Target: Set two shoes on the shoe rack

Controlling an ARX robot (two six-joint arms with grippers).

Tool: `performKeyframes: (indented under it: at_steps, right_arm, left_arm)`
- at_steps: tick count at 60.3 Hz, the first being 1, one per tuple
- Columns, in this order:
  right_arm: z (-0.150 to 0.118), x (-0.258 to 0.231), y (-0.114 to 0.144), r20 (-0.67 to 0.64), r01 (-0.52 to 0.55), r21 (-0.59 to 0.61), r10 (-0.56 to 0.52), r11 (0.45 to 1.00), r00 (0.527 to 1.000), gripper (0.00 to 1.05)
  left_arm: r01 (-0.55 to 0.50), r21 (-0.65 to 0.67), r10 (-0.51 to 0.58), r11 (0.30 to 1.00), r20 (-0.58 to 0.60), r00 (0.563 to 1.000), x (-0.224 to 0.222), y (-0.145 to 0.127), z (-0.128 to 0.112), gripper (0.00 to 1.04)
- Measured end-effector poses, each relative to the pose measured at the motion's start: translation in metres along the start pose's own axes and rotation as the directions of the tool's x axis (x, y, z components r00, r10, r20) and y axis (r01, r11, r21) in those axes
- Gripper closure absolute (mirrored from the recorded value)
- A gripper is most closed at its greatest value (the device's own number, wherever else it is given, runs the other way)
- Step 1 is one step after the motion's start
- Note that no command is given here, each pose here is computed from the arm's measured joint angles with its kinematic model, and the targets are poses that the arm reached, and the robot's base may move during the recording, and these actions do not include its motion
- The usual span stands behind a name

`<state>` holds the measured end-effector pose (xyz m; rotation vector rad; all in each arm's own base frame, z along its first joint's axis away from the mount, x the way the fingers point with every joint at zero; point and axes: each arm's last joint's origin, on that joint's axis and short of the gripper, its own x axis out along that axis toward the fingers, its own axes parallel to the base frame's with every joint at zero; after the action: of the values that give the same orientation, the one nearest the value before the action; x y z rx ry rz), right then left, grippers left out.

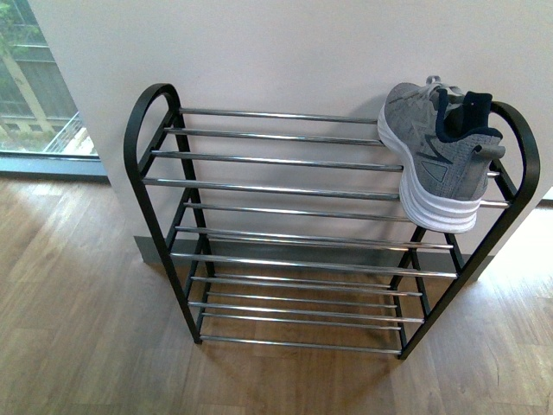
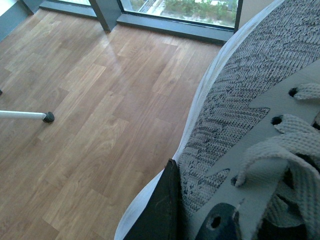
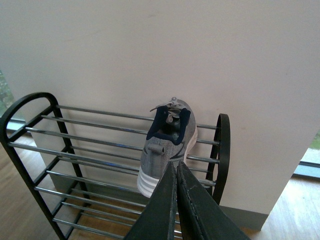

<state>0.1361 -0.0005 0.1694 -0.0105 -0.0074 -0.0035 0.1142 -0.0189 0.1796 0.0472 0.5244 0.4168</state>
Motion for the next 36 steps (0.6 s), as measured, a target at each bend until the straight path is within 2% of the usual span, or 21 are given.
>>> performKeyframes:
  at_steps: [36]
  right_arm:
    - [0.004, -0.021, 0.000, 0.014, 0.000, 0.000, 0.000, 1.000, 1.000, 1.03]
  left_arm:
    - [0.000, 0.000, 0.000, 1.000, 0.000, 1.000, 0.000, 0.000, 0.000, 1.03]
